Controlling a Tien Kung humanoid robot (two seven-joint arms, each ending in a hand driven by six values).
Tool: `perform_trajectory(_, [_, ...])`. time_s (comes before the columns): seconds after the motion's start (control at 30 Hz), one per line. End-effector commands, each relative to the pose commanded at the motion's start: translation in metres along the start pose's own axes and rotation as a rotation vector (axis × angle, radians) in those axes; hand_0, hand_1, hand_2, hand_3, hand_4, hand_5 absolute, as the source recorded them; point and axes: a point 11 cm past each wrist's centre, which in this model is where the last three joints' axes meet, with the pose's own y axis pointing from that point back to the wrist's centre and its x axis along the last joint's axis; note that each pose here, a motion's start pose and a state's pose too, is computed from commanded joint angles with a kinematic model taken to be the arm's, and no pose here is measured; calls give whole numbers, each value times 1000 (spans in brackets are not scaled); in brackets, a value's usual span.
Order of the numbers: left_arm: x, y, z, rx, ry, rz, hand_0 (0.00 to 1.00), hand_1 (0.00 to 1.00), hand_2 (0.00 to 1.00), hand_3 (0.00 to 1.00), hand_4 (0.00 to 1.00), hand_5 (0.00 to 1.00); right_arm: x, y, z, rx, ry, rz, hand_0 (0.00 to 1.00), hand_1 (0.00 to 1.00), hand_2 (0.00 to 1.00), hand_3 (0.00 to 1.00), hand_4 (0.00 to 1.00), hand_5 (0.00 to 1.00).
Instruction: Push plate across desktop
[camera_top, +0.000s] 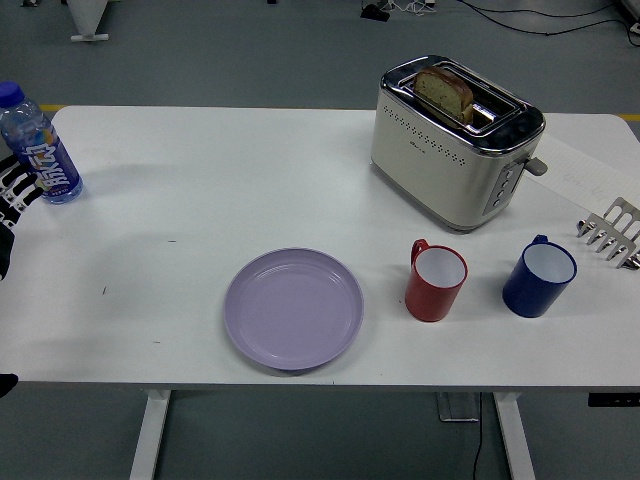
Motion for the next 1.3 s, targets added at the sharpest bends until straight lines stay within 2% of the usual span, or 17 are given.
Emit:
perform_trajectory(0.4, [2, 3, 2, -13, 2, -4, 786, 815, 802, 771, 647, 998, 2, 0, 0, 1, -11, 4, 638, 614, 665, 602, 192, 93])
perform_trajectory(0.67, [1, 1, 5, -21, 1, -8, 786, 815, 803, 770, 647, 998, 0, 0, 1, -8, -49, 4, 638, 619, 666, 602, 192, 92])
perform_trajectory(0.77, [1, 0, 6, -26, 7, -7, 786, 815, 803, 770, 647, 998, -5, 1, 5, -47, -123, -12, 638, 619, 666, 602, 192, 92])
perform_trajectory(0.8, [0, 0, 6, -26, 8, -8, 786, 815, 803, 768, 648, 998, -7, 1, 7, -62, -166, -20, 653, 666, 710, 613, 194, 92])
perform_trajectory(0.93, [-1, -1, 7, -31, 10, -10, 786, 815, 803, 768, 648, 998, -21, 2, 17, -110, -323, -79, 653, 666, 710, 613, 194, 92])
perform_trajectory(0.97, [0, -1, 7, -31, 10, -9, 786, 815, 803, 768, 648, 998, -24, 2, 20, -116, -335, -93, 653, 666, 710, 613, 194, 92])
perform_trajectory(1.0, [0, -1, 7, -31, 10, -7, 786, 816, 804, 768, 651, 998, -29, 2, 23, -122, -362, -113, 701, 703, 763, 651, 220, 93])
perform_trajectory(1.17, [3, 0, 7, -31, 7, 0, 786, 816, 804, 768, 651, 998, -43, 4, 31, -129, -490, -193, 701, 703, 763, 651, 220, 93])
perform_trajectory(1.2, [2, 0, 8, -33, 8, -1, 786, 816, 804, 766, 654, 998, -44, 4, 32, -128, -506, -200, 725, 717, 803, 719, 336, 231])
perform_trajectory(1.3, [2, -1, 9, -36, 8, -2, 786, 816, 804, 766, 654, 998, -44, 4, 34, -124, -524, -192, 725, 717, 803, 719, 336, 231])
